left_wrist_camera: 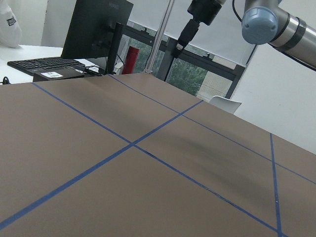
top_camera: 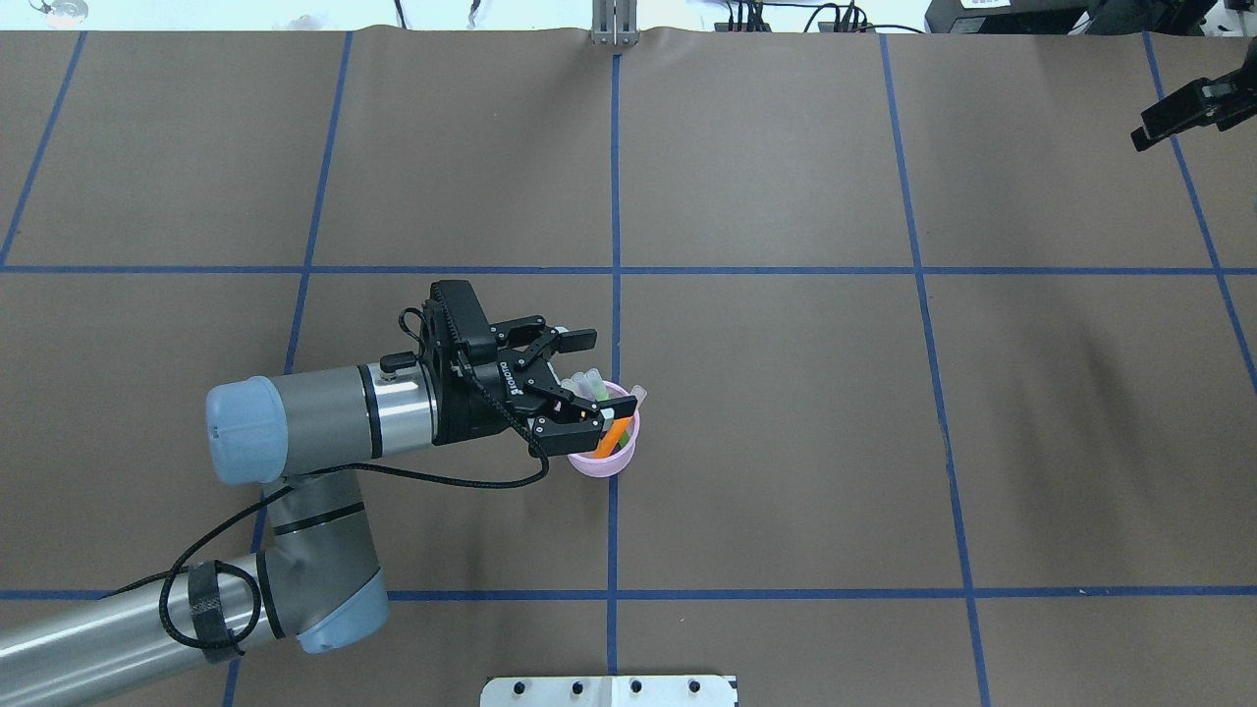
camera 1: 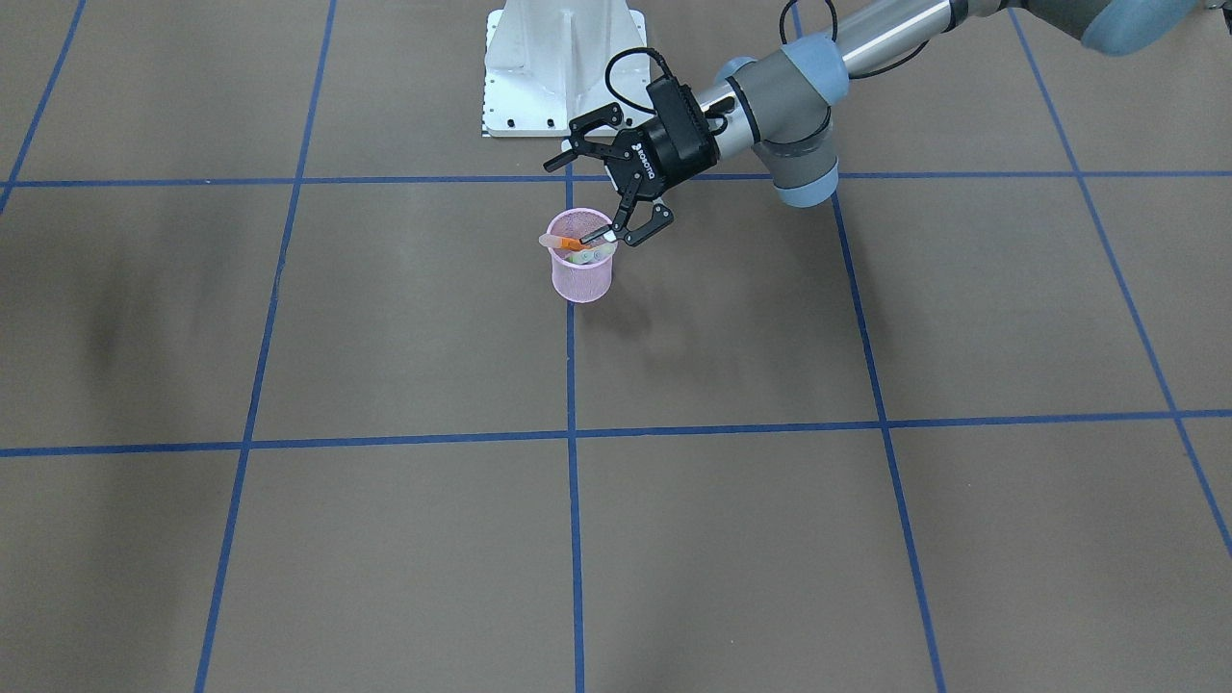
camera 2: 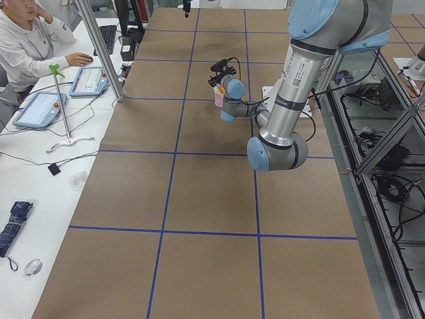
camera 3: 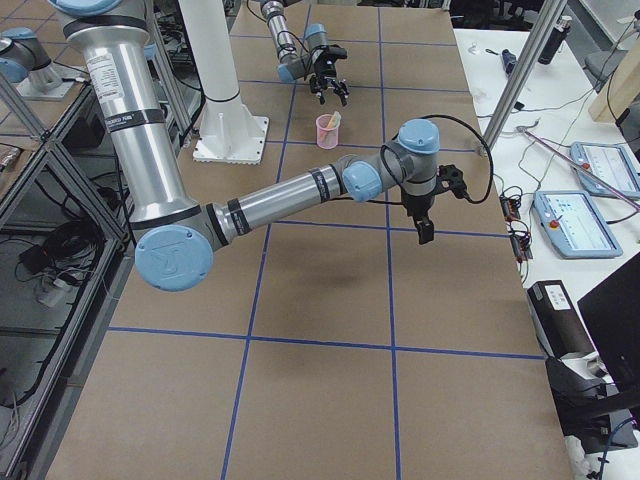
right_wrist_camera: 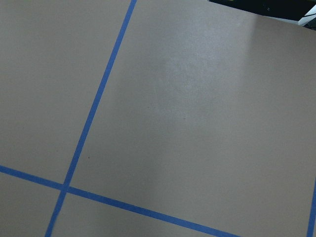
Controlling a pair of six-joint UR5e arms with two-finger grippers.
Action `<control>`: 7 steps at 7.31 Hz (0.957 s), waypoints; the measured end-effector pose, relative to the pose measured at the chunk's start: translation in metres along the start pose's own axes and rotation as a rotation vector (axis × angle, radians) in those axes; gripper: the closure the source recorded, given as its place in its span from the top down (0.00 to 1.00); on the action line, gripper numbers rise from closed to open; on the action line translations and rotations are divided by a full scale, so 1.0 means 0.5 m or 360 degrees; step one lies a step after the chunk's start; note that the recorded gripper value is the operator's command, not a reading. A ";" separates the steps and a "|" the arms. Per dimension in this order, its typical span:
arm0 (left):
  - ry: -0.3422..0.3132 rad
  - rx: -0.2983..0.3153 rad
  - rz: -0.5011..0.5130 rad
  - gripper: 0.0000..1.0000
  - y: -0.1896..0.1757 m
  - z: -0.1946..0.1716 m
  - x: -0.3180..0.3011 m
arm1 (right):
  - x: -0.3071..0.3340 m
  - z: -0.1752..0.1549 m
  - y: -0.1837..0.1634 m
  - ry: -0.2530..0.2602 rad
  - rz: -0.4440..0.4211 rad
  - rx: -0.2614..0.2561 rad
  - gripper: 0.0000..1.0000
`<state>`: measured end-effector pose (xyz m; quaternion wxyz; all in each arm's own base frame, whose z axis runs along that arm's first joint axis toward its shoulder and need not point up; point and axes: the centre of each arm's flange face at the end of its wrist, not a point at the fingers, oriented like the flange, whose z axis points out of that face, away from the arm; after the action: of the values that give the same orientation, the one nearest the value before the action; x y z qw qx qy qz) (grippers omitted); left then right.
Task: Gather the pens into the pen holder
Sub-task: 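Open the left gripper and withdraw it from the cup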
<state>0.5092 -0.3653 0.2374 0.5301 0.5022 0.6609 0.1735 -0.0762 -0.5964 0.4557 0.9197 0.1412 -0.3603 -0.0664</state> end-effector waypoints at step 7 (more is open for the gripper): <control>-0.0477 -0.0952 -0.0329 0.99 -0.273 -0.371 -0.486 | 0.419 -0.001 0.314 0.0083 0.0163 -0.0213 1.00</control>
<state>0.2653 -0.5746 0.3318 0.7596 0.2751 0.5430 0.2292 0.0803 -0.4937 0.6385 0.9384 0.0625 -0.3377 -0.0393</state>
